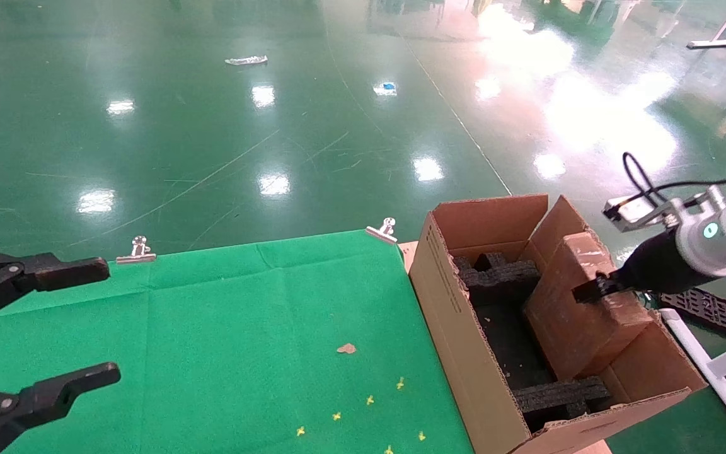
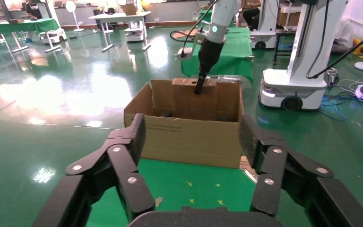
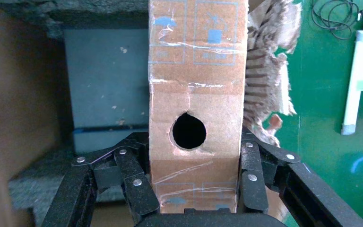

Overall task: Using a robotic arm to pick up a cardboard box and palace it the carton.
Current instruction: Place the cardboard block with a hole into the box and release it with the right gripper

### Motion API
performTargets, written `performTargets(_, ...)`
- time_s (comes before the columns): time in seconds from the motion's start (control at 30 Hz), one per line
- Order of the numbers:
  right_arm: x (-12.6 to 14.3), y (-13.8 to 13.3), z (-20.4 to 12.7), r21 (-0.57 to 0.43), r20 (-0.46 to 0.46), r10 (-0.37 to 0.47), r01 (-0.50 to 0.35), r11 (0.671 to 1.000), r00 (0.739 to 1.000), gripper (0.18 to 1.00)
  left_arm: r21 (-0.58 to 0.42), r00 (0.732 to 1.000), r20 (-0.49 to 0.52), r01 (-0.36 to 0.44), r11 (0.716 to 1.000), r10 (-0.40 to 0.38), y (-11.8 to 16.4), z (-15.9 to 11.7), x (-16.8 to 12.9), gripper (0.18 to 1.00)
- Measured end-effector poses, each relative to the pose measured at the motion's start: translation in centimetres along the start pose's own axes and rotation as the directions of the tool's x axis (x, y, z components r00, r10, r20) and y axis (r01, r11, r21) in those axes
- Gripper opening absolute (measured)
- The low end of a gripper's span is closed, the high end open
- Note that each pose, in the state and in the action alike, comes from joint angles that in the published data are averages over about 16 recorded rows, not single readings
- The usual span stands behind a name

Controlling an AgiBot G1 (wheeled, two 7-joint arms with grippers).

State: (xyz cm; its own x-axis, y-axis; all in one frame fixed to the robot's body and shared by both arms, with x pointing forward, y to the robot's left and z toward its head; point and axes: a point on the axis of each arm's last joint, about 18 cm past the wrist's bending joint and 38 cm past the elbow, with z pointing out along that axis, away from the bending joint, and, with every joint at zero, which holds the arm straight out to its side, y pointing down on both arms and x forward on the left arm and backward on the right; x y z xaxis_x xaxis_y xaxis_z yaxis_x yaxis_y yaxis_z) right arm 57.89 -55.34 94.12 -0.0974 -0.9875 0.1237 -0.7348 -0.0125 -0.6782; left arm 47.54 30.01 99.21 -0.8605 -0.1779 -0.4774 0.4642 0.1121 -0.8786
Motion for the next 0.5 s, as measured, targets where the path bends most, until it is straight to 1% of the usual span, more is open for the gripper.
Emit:
performTargets(0.27, -0.6, 1.9, 4.9, -0.003, -0.009, -0.003, 0.003, 1.000, 1.000, 0.313, 0.000, 1.000, 0.000, 0.000, 1.000, 0.000, 0.0, 0.0, 0.0, 0.815)
performTargets(0.43, -1.1, 3.2, 7.5, -0.003, -0.004, -0.001, 0.001, 1.000, 1.000, 0.307, 0.000, 1.000, 0.000, 0.000, 1.000, 0.000, 0.0, 0.0, 0.0, 0.894)
performTargets(0.5, -1.3, 3.6, 8.3, 0.000, 0.003, 0.001, -0.001, 1.000, 1.000, 0.304, 0.000, 1.000, 0.000, 0.000, 1.000, 0.000, 0.0, 0.0, 0.0, 0.913)
